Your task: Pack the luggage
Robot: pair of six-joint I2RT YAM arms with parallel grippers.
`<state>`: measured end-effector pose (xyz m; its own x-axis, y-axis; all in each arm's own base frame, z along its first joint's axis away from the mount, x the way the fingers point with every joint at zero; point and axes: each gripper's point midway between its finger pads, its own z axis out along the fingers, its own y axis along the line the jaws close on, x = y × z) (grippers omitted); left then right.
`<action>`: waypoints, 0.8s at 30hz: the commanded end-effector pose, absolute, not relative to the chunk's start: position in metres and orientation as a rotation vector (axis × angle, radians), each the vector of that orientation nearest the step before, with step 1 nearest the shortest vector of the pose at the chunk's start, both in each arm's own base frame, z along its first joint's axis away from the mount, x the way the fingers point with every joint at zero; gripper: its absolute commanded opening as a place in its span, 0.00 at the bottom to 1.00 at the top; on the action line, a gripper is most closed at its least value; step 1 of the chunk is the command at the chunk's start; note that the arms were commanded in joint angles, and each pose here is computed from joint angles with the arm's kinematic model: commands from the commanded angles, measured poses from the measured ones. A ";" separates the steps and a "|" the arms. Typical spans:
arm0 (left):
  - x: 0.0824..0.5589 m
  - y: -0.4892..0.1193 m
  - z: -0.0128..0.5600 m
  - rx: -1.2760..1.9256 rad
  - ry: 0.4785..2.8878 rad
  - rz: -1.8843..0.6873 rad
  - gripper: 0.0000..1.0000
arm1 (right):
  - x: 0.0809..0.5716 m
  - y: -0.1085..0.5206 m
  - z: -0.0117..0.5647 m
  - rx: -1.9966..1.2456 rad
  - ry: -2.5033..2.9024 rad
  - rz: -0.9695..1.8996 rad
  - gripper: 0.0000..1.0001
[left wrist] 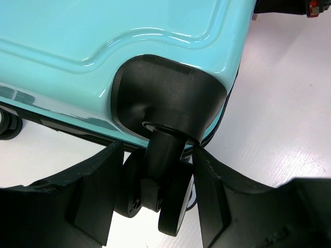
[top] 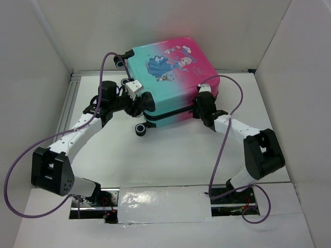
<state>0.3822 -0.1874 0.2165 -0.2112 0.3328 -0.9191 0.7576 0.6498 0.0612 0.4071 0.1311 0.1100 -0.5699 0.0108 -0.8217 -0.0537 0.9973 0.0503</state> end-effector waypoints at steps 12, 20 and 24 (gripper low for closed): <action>0.394 -0.176 0.196 0.826 1.892 -0.444 0.65 | 0.435 0.048 0.129 0.140 2.133 -0.192 0.00; 0.393 -0.178 0.199 0.831 1.888 -0.453 0.65 | 0.441 0.068 0.134 0.073 2.125 -0.065 0.00; 0.393 -0.178 0.199 0.831 1.888 -0.453 0.65 | 0.439 0.082 0.134 0.036 2.129 -0.029 0.02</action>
<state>0.3820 -0.1878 0.2160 -0.2202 0.3349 -0.9162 0.7598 0.6479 0.0543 0.4213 0.0846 0.1114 -0.5892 0.0111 -0.8079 0.0215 0.9998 -0.0019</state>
